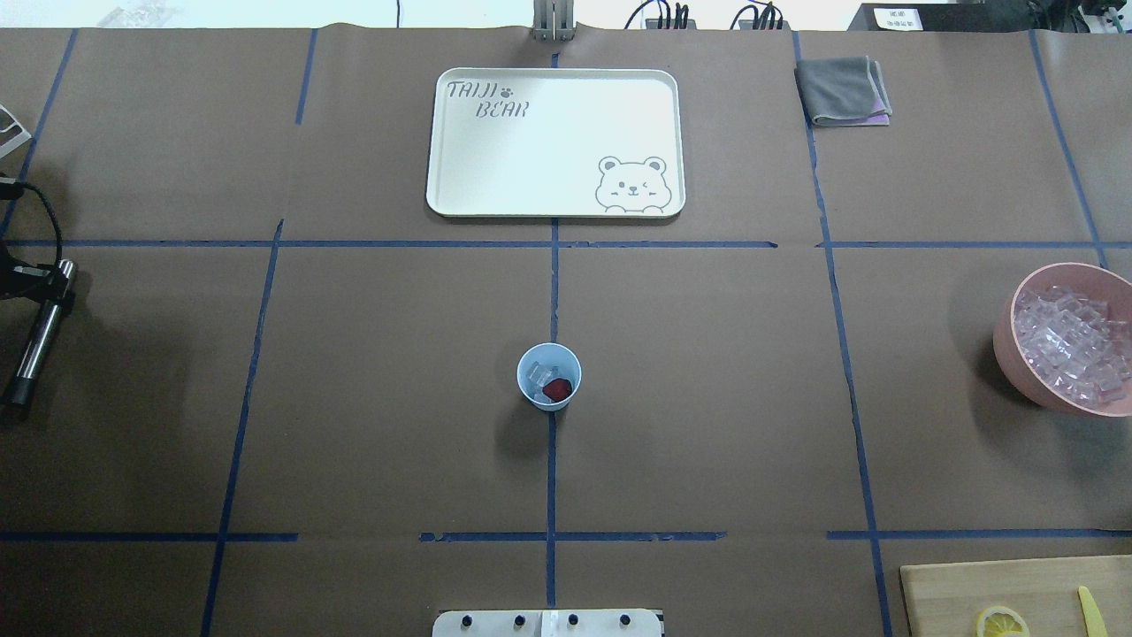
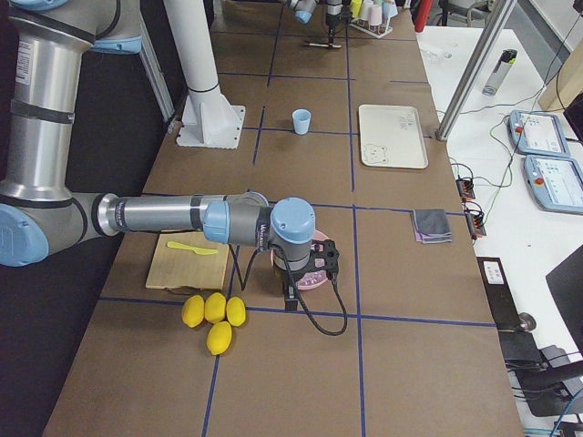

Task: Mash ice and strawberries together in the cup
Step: 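Lower the left gripper and grasp the steel muddler upright, then lift the muddler and carry it with the left gripper over the cup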

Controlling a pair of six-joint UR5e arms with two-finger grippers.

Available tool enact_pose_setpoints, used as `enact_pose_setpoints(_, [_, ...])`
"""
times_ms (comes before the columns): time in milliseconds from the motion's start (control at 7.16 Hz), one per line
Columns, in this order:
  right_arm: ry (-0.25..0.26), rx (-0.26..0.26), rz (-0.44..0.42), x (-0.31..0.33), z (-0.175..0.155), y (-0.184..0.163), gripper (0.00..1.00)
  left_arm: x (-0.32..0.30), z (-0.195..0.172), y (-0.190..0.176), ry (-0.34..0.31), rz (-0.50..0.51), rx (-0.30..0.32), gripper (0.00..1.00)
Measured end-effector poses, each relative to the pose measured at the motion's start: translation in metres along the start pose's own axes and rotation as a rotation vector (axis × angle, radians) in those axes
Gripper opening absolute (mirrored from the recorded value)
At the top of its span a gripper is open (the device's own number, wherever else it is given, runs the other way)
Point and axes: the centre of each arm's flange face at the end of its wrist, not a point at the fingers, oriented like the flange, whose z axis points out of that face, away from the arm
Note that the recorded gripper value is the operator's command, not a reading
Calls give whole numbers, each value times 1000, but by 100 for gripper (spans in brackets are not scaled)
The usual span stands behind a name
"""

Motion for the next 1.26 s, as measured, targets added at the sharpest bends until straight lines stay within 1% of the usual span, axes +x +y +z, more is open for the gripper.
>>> enact_pose_setpoints(140, [0, 0, 0, 0, 0, 0, 99, 16, -13, -4, 17, 26, 24, 0])
enact_pose_setpoints(279, [0, 0, 1, 0, 0, 0, 99, 39, -33, -9, 41, 68, 66, 0])
enact_pose_setpoints(419, [0, -1, 1, 0, 0, 0, 99, 65, -56, -14, 68, 119, 122, 0])
enact_pose_setpoints(559, [0, -1, 2, 0, 0, 0, 99, 96, -82, -21, 110, 187, 191, 0])
enact_pose_setpoints(838, [0, -2, 2, 1, 1, 0, 99, 160, -131, -39, 213, 319, 331, 0])
enact_pose_setpoints(978, [-1, -3, 3, 1, 1, 1, 99, 181, -149, -41, 260, 366, 391, 0])
enact_pose_setpoints(1117, [-1, -5, 5, 2, 2, 1, 99, 200, -164, -41, 320, 386, 448, 0])
enact_pose_setpoints(1257, [-2, -5, 7, 2, 2, 2, 99, 227, -171, -38, 402, 401, 491, 0])
